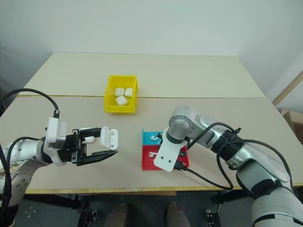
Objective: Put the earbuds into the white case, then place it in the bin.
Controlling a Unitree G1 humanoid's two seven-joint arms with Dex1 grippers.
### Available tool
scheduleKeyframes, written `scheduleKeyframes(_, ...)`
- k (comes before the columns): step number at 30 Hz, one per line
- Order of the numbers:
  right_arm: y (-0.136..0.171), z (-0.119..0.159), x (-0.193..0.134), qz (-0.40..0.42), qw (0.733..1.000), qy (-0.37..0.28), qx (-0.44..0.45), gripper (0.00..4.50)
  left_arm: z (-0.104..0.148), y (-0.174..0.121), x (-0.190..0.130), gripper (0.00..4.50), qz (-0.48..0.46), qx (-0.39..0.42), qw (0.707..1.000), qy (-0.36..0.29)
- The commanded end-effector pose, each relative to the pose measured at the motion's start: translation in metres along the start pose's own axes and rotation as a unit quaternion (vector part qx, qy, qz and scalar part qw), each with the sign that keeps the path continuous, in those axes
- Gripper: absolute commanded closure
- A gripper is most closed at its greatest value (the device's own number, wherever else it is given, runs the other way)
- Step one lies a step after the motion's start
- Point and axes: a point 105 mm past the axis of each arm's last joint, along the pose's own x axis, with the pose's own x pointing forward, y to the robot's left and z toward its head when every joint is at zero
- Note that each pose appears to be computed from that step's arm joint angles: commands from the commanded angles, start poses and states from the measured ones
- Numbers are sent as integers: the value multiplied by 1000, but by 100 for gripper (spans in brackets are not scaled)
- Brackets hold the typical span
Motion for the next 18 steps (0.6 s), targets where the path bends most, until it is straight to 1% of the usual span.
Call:
scheduleKeyframes(1,2,-1,-6,16,1000,9,-13,247,8,-4,3,170,-10,26,1000,-5)
scheduleKeyframes(8,4,-2,-4,20,1000,10,-10,247,7,-4,3,170,-9,27,1000,-2)
scheduleKeyframes(11,5,-2,-4,21,1000,10,-10,302,7,-4,4,170,-11,27,1000,-1)
scheduleKeyframes(12,4,-2,-3,18,1000,10,-10,333,7,-5,4,170,-12,27,1000,0)
scheduleKeyframes(18,3,-2,-2,14,1000,11,-10,333,8,-4,4,170,-13,27,1000,0)
